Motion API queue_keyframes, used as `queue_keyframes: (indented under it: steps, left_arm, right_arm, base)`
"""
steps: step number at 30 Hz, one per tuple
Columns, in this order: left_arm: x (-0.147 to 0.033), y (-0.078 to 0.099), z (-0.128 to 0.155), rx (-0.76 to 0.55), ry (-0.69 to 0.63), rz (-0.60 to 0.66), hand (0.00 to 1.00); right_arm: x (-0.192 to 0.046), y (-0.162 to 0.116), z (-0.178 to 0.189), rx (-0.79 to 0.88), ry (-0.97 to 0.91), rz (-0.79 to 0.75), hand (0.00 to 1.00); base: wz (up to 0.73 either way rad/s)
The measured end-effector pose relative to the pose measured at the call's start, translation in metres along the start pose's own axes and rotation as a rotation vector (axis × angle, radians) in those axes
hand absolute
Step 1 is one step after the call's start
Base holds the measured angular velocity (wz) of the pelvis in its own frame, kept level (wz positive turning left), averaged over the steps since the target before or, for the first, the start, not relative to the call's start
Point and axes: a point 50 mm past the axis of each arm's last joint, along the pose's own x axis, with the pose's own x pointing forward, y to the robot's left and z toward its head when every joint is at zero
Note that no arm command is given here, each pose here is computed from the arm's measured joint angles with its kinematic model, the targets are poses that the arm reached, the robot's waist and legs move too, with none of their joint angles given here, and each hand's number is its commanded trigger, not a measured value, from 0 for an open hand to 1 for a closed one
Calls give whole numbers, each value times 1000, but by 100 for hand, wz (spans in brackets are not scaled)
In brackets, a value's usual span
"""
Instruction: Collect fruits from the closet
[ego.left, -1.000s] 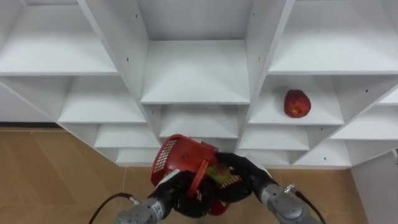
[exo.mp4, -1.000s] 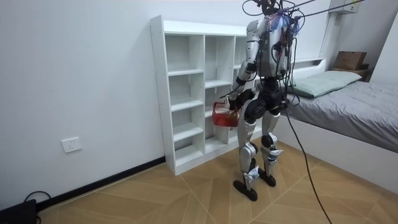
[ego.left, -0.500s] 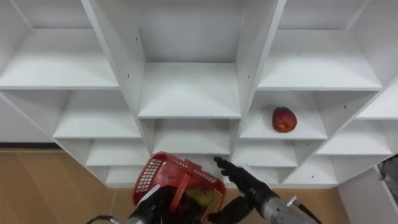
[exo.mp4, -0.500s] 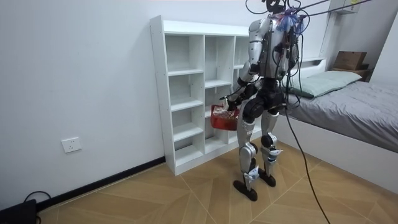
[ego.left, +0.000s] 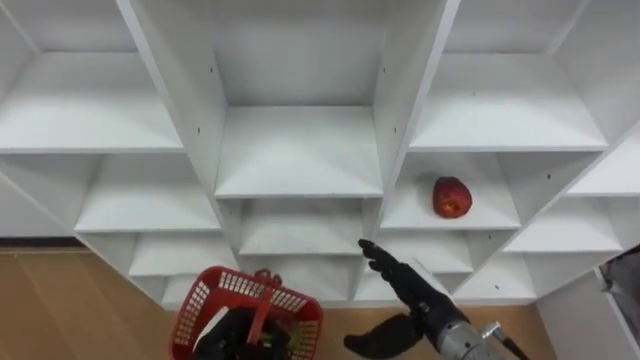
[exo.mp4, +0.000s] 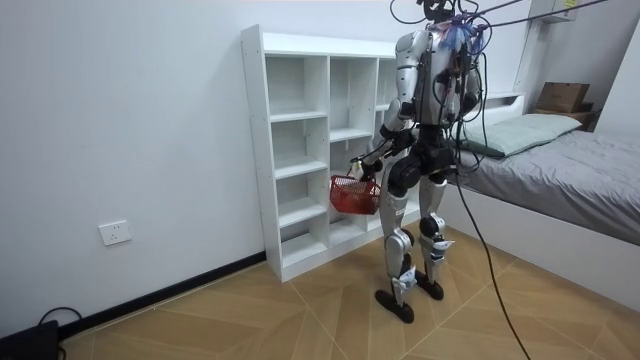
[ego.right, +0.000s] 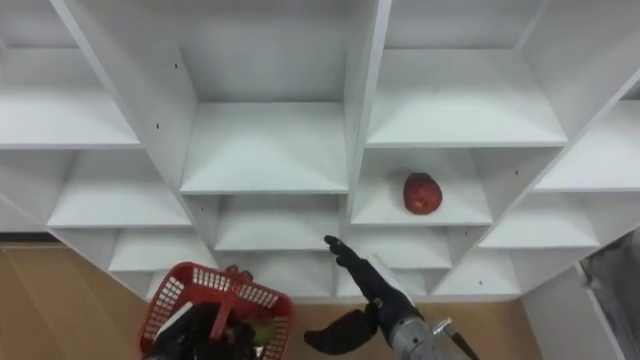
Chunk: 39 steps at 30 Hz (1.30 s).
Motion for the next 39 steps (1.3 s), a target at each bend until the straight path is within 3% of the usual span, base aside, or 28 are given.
queue_keyframes:
  steps: [6, 17, 39]
  left_arm:
    - [-5, 2, -9, -36, 20, 26, 100]
    - [-6, 9, 2, -59, -43, 58, 100]
    - [-9, 15, 0, -77, -42, 66, 100]
  right_arm:
    - [-6, -11, -1, 10, -2, -98, 0]
    - [-12, -24, -1, 26, -27, -249, 0]
    - [-20, -47, -7, 73, -7, -523, 0]
  base:
    - [-2]
    - [-3]
    - [0]
